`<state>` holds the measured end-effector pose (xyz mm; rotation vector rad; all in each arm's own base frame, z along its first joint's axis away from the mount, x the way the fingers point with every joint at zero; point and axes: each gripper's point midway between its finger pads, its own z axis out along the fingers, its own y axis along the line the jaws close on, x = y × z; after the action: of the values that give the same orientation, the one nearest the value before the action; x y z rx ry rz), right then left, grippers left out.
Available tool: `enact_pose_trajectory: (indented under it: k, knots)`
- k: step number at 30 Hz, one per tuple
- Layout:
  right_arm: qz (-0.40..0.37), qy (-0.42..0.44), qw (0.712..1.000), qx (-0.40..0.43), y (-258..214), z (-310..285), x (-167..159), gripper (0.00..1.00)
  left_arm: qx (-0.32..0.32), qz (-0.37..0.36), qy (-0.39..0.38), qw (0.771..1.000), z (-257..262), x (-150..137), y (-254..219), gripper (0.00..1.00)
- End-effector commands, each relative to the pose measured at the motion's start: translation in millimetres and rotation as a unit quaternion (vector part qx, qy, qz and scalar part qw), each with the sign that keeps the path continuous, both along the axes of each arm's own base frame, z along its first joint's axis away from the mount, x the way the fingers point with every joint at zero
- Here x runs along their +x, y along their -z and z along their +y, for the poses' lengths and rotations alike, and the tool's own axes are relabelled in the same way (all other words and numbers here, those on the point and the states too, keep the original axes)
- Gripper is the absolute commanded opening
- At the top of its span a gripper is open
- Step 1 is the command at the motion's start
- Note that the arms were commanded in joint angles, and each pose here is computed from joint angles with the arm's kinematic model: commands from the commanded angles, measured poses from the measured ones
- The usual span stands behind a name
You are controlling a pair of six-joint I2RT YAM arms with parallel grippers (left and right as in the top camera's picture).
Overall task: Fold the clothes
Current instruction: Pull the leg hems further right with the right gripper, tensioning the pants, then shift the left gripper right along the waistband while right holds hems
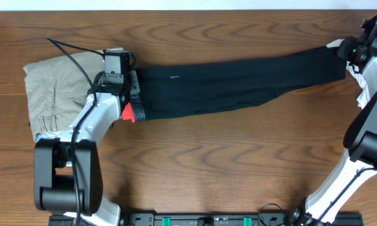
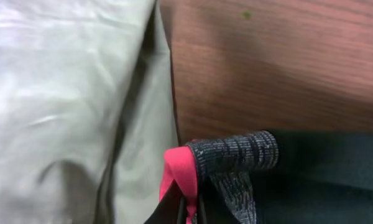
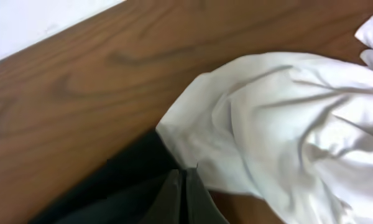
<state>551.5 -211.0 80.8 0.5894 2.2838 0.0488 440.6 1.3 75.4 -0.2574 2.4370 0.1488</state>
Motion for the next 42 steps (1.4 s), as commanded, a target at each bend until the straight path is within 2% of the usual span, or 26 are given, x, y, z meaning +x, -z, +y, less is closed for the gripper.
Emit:
enact_pose_trajectory:
  k: [1,3,8,12,14,18,20,21,27,30,33,34,42]
  knots:
    - [0.003,0.028,0.999,0.015,24.7,0.7,7.2,0.05,0.009,-0.012,-0.007,1.000,4.9,10.9,-1.5,0.08]
    - [-0.004,0.021,1.000,0.020,36.0,4.9,14.5,0.13,0.009,-0.014,-0.007,1.000,4.7,12.5,-0.6,0.07]
    - [-0.032,-0.019,0.998,0.041,52.5,25.7,33.5,0.21,0.009,-0.016,-0.007,1.000,4.8,13.0,-1.0,0.08]
    - [-0.035,-0.029,0.998,0.044,52.8,33.8,36.9,0.29,0.008,-0.016,-0.007,1.000,4.7,13.1,-1.1,0.08]
    - [-0.028,-0.032,0.998,0.053,53.2,34.3,33.2,0.33,0.009,-0.018,-0.007,1.000,4.7,13.8,-1.7,0.17]
    - [-0.006,-0.026,0.997,0.075,51.8,26.1,18.5,0.38,0.025,-0.027,0.013,0.999,4.3,18.5,-8.8,0.58]
    - [0.001,-0.030,0.996,0.082,46.1,20.4,9.6,0.40,0.028,-0.035,0.017,0.999,4.3,20.6,-15.8,0.71]
    - [0.003,-0.034,0.996,0.087,42.0,17.4,5.0,0.40,0.030,-0.041,0.017,0.999,4.7,21.7,-21.0,0.73]
    - [0.016,-0.041,0.994,0.097,9.9,2.6,-23.6,0.43,0.021,-0.079,0.024,0.996,-0.9,20.6,-56.8,0.73]
    - [0.034,-0.034,0.993,0.104,1.7,-0.6,-39.6,0.43,-0.018,-0.075,0.061,0.995,-22.8,14.4,-61.2,0.65]
    - [0.066,-0.032,0.990,0.122,6.3,4.7,-56.1,0.45,-0.046,-0.046,0.097,0.993,-44.9,4.1,-50.6,0.47]
    - [0.080,-0.038,0.988,0.125,10.0,7.9,-61.7,0.46,-0.051,-0.033,0.102,0.993,-50.6,0.3,-44.0,0.45]
    - [0.134,-0.052,0.980,0.140,35.1,17.8,-80.8,0.55,-0.053,0.066,0.130,0.988,-74.8,-24.3,15.7,0.45]
